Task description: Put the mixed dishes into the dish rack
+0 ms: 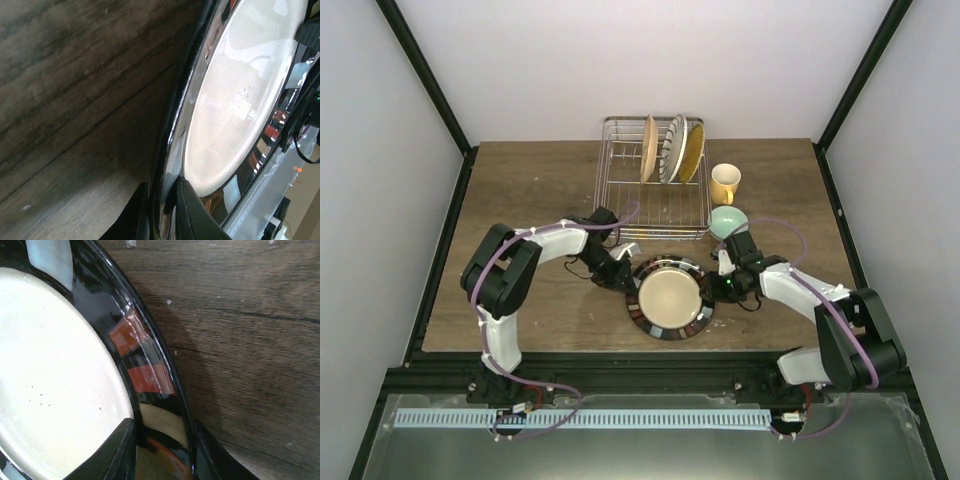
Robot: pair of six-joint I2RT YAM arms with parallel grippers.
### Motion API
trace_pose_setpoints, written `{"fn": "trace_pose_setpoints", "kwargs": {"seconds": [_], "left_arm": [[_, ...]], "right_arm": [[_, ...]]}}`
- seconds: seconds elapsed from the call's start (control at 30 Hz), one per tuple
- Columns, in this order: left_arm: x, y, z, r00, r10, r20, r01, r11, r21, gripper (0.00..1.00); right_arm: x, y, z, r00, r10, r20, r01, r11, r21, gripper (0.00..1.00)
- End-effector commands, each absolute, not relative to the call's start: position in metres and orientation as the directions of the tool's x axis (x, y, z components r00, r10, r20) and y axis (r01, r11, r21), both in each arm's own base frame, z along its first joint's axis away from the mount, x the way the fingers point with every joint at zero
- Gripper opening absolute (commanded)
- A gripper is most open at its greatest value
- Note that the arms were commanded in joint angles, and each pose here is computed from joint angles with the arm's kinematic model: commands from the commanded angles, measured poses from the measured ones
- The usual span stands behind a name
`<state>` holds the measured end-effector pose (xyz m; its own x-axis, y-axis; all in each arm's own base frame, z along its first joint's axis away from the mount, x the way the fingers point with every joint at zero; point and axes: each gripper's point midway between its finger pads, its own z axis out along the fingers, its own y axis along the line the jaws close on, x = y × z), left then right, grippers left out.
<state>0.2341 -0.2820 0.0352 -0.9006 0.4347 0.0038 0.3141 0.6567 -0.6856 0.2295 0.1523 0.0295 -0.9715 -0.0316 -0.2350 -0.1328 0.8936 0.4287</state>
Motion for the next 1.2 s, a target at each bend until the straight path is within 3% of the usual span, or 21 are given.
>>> {"fn": "trace_pose_setpoints", "kwargs": {"seconds": [0.0,0.4,0.6,0.83,1.17], "left_arm": [[0.213,-0.319,0.047,-0.797,0.577,-0.179,0.526,0.519,-0.674,0.0],[0.212,-0.319,0.104,-0.78,0.541,-0.314,0.588,0.461,-0.665,0.0],[0.211,-0.315,0.124,-0.762,0.522,-0.383,0.623,0.433,-0.651,0.0],[0.208,-0.311,0.128,-0.752,0.516,-0.409,0.634,0.399,-0.662,0.0],[0.213,-0.3,0.113,-0.775,0.51,-0.374,0.601,0.41,-0.687,0.0]], "right_arm": [[0.229,0.19,0.042,-0.948,-0.151,-0.279,-0.282,0.805,0.522,0.11],[0.241,0.215,0.062,-0.909,-0.204,-0.364,-0.395,0.701,0.594,0.14],[0.23,0.228,0.065,-0.895,-0.207,-0.395,-0.435,0.6,0.671,0.45],[0.229,0.228,0.06,-0.89,-0.195,-0.413,-0.442,0.591,0.674,0.6],[0.22,0.226,0.056,-0.867,-0.15,-0.475,-0.475,0.535,0.698,0.61]]}}
